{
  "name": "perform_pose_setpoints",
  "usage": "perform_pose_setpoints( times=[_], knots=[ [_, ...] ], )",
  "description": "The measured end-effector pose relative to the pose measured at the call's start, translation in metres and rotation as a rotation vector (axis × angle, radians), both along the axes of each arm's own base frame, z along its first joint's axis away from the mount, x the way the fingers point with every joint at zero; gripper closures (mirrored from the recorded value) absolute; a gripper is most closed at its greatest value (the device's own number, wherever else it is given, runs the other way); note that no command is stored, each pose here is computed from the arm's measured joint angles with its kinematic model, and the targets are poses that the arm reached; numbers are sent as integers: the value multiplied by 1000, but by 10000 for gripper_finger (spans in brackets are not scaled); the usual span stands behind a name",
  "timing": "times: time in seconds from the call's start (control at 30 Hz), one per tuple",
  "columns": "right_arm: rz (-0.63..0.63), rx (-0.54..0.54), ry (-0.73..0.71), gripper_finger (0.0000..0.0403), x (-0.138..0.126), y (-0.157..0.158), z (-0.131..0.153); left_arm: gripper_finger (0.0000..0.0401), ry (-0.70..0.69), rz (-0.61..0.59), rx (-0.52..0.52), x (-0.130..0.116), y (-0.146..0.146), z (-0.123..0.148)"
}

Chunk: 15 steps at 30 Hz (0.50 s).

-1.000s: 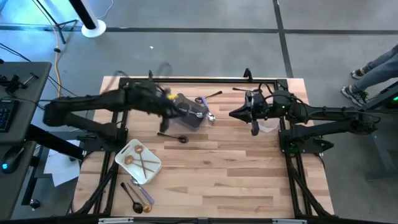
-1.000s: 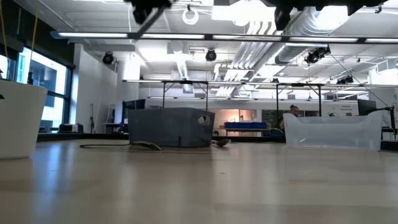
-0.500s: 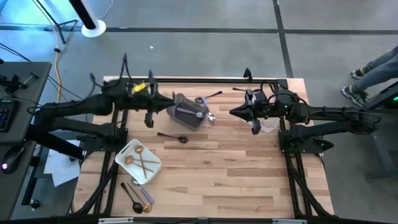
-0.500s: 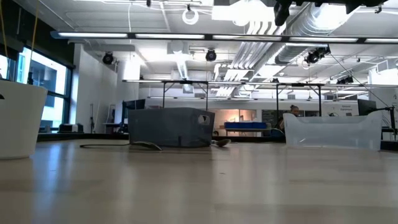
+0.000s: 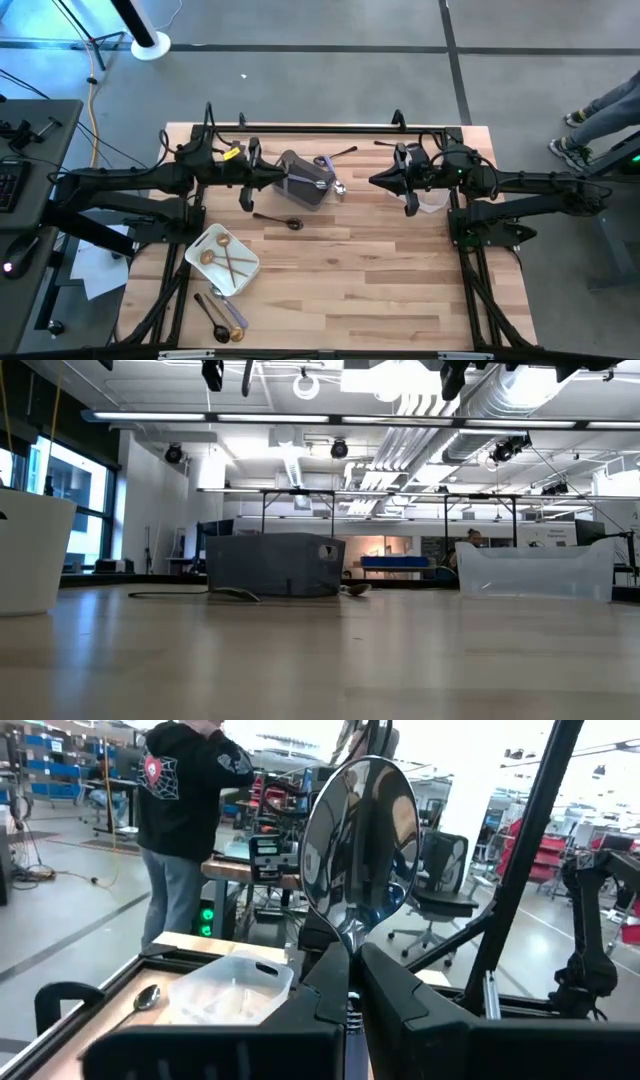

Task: Sort silverware by color (type)
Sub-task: Put the center purple spoon into the black bin

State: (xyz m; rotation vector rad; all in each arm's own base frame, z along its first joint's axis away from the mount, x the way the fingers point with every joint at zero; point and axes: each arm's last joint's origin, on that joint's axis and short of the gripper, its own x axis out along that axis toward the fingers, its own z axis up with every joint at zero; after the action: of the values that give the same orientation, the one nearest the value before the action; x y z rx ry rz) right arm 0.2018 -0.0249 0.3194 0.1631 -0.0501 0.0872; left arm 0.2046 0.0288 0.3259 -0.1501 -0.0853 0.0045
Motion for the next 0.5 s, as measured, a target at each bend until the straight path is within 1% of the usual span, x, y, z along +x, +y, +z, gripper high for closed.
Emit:
perform_pose_setpoints(
  times=[0.5],
  knots=[
    [0,0,0,402,0,0,0,400,0,2,9,0,0,0]
  ],
)
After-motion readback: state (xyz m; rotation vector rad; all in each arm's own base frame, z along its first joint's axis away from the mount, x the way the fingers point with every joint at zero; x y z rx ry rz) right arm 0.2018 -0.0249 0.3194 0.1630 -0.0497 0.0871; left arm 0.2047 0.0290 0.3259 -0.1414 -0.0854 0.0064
